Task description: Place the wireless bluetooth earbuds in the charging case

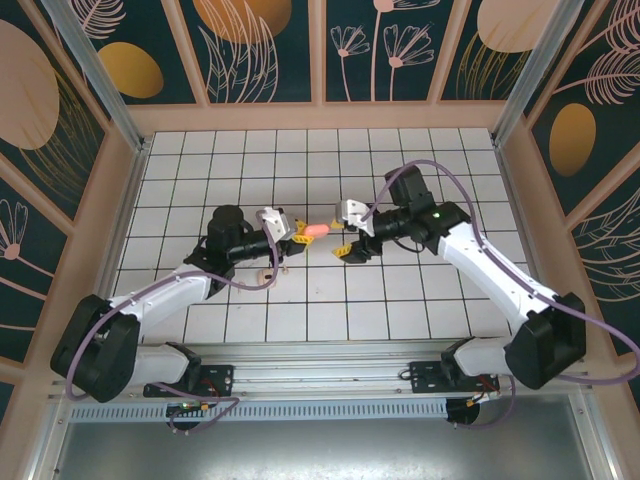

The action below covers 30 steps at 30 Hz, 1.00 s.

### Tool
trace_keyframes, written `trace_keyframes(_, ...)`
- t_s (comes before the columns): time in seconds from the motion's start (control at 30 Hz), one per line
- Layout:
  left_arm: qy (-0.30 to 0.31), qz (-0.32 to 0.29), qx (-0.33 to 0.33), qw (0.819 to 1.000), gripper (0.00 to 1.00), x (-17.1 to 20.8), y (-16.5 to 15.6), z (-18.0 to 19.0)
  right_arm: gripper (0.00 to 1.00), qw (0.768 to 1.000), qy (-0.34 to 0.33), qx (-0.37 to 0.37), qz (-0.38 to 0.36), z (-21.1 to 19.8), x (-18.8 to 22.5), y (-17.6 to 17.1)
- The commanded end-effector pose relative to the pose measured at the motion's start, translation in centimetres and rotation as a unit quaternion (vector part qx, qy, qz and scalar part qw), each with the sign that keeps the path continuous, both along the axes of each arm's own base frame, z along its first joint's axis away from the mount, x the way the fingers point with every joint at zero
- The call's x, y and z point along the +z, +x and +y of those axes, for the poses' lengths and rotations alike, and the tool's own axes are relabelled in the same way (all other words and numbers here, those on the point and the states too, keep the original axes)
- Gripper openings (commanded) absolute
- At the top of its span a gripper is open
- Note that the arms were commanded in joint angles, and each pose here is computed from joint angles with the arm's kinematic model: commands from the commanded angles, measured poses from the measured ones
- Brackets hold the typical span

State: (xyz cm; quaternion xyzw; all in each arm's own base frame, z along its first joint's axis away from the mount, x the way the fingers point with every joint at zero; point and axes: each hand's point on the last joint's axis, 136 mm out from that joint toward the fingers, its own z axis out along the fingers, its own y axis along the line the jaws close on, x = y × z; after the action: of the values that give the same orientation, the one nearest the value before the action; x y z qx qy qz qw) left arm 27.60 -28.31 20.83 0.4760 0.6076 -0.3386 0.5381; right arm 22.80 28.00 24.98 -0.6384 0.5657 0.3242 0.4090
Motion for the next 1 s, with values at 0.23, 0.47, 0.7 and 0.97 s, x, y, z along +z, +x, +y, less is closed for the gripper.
trace_keyframes(0.23, -0.054, 0.192, 0.089, 0.976, 0.06, -0.3, 5.5, -1.5, 0.59, 0.920, 0.213, -0.314, 0.101, -3.7, 4.2, 9.7)
trace_keyframes(0.47, -0.095, 0.342, 0.142, 0.924, 0.03, -1.5, 9.0, -3.0, 0.59, 0.825, 0.248, -0.484, 0.152, -9.3, 3.2, 12.6)
trace_keyframes(0.7, -0.127, 0.431, 0.192, 0.873, 0.03, -1.9, 12.2, -4.6, 0.59, 0.745, 0.284, -0.566, 0.210, -12.5, -1.6, 12.5)
trace_keyframes(0.97, -0.106, 0.510, 0.211, 0.827, 0.03, -5.6, 13.4, -8.8, 0.59, 0.739, 0.267, -0.568, 0.244, -12.1, -3.5, 12.6)
